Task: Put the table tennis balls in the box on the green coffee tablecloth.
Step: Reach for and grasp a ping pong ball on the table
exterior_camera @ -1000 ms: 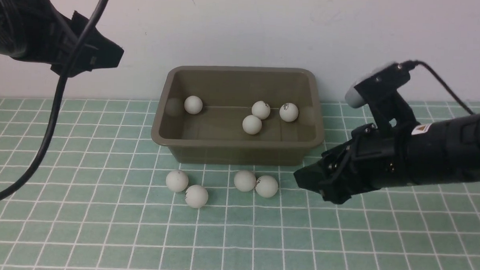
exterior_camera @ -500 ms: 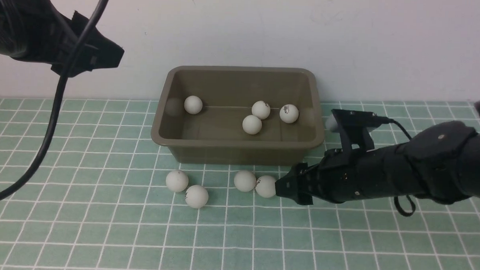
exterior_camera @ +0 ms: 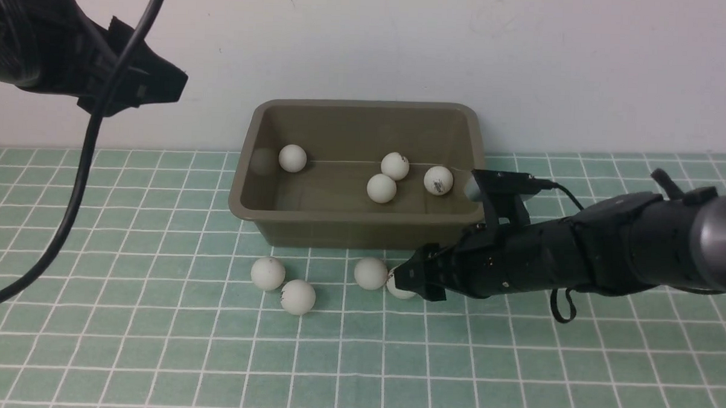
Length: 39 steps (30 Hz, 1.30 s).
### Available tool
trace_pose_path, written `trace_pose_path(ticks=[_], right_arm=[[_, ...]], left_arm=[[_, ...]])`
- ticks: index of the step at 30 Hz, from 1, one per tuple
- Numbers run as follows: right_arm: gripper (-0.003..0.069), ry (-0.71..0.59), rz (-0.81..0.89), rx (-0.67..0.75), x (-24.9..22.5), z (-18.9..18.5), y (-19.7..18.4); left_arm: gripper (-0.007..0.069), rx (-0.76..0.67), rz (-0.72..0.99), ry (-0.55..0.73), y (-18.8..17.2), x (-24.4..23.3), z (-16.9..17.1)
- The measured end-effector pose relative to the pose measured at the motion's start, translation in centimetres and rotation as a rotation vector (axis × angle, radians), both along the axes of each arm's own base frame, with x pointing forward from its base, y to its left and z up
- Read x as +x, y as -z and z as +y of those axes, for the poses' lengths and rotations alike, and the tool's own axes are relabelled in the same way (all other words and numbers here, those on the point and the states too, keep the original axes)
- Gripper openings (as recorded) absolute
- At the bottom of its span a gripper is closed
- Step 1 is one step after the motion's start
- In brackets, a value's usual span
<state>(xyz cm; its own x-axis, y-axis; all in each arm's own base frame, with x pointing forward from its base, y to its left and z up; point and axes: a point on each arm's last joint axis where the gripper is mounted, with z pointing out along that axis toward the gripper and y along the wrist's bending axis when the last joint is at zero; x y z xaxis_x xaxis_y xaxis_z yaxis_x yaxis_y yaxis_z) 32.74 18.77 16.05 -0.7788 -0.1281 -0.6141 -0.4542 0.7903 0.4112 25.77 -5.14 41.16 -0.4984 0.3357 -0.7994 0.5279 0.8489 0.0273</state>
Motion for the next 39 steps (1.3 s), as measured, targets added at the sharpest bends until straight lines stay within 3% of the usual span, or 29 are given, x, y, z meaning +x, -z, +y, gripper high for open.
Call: trace_pose_path(ticks=[14,26,33,36,39], right_arm=[[0.0479,-0.021,0.023,-0.037,1.3,0.6,2.6],[0.0479,-0.020,-0.021,-0.018,2.2,1.3,1.7],[0.0479,-0.017,0.010,-0.024,2.6,1.5,3.3],[0.0451,-0.032,0.012,-0.021,2.5,1.6,3.4],[0.0349,-0.046,0.010,-0.019,2.5,1.7,3.4]], left_arm=[[0.0395,0.000,0.000,0.000,0.0,0.0,0.0],[0.0395,0.000,0.000,0.000,0.0,0.0,0.0],[0.0395,0.000,0.001,0.000,0.0,0.0,0.0],[0.0395,0.000,0.002,0.001,0.0,0.0,0.0],[0.0395,0.000,0.002,0.001,0.0,0.0,0.0]])
